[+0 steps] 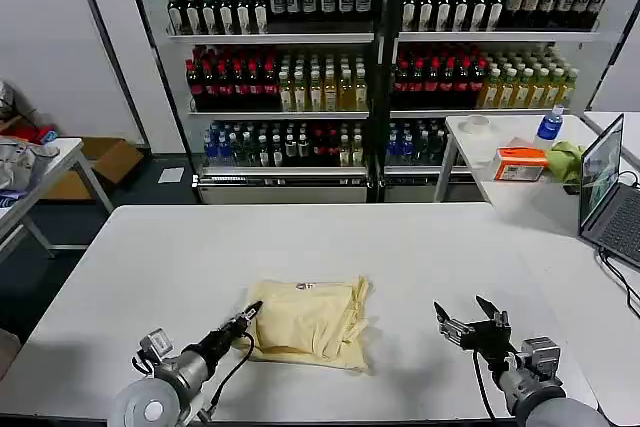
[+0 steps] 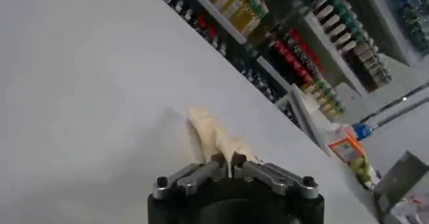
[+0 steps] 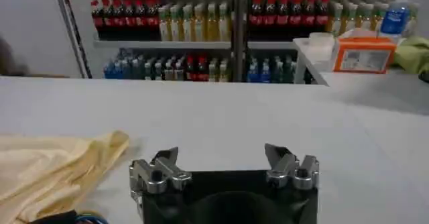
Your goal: Fold and organize the clothes.
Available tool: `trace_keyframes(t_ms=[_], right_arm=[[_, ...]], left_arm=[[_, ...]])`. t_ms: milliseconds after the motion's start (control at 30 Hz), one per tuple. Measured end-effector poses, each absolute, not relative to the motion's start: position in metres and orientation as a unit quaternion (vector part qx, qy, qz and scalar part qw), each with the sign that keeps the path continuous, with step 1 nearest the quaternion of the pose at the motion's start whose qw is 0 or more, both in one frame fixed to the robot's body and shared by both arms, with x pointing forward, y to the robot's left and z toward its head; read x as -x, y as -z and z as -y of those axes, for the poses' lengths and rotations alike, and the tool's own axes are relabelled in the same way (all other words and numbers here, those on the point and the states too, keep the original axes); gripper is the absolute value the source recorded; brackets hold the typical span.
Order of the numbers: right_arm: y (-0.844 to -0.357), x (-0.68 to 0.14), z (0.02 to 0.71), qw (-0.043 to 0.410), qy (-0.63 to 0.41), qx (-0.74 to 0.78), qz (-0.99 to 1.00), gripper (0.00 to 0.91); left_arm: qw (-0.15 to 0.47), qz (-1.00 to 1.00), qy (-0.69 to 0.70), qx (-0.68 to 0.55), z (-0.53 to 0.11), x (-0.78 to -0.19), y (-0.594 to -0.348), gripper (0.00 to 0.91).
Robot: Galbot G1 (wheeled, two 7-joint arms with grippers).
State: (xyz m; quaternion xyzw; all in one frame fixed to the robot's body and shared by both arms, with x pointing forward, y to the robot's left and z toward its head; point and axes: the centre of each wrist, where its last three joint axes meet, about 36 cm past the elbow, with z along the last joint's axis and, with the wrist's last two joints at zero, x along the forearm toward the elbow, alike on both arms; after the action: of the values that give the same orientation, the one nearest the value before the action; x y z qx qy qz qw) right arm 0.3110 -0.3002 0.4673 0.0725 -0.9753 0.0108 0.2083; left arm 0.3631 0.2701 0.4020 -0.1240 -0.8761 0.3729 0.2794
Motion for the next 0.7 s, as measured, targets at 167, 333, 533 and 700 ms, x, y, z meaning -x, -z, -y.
trace_keyframes(t_ms=[167, 333, 533, 700], right_arm=[[-0.469, -0.311, 0.3, 0.206, -0.01, -0.073, 0.976, 0.907], [-0.47, -0.314, 0.299, 0.204, -0.01, -0.077, 0.976, 0.907], [-0.47, -0.318, 0.297, 0.201, -0.007, -0.081, 0.976, 0.907], [-0.472, -0.323, 0.297, 0.194, -0.006, -0.085, 0.977, 0.907]], left_arm=[[0.274, 0.874, -0.384, 0.116, -0.277, -0.361, -0.408, 0.02], [0.257, 0.884, -0.379, 0.09, -0.304, -0.359, -0.423, 0.02], [0.226, 0.917, -0.327, 0.034, -0.372, -0.354, -0.455, 0.02], [0.188, 0.949, -0.253, -0.005, -0.429, -0.35, -0.505, 0.02]])
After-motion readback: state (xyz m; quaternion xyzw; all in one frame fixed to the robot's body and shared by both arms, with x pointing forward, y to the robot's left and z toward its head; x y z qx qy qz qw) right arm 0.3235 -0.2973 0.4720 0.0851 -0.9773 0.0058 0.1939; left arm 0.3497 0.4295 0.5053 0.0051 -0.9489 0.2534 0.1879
